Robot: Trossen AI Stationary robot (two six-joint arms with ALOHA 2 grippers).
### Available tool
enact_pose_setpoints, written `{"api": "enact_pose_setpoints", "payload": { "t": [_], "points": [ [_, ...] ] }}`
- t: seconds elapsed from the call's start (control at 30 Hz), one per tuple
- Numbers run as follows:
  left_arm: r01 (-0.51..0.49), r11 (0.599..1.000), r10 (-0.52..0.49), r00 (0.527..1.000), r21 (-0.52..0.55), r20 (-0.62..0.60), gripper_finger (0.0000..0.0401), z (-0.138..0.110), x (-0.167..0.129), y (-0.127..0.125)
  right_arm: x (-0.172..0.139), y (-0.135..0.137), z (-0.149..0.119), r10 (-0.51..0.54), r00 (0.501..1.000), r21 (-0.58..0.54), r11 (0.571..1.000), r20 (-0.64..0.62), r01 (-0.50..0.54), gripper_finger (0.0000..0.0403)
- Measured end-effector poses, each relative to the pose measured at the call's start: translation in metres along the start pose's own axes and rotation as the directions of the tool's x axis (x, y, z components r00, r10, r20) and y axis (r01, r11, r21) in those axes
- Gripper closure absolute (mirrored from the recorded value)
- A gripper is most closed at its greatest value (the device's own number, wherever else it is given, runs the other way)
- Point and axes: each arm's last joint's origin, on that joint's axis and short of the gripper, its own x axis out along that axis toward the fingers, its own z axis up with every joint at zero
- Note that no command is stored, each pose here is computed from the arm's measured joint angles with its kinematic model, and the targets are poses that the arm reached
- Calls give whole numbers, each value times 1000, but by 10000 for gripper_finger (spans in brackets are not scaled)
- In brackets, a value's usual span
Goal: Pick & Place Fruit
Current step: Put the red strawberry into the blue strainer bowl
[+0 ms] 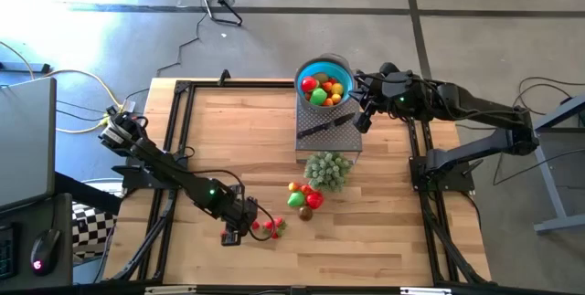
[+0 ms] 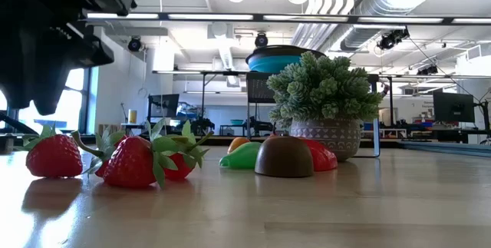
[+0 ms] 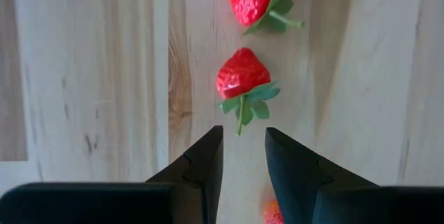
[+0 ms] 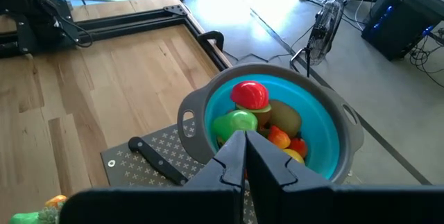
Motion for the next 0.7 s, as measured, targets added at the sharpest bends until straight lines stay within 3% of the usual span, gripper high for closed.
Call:
{"api": "enact_pose_setpoints", "payload": {
  "t": [0.7],
  "points": [
    [7, 1000, -7, 1000, -21, -24, 297, -3, 18, 1, 0, 0, -1, -2, 1000, -6, 1000, -14, 2, 398]
  ]
}}
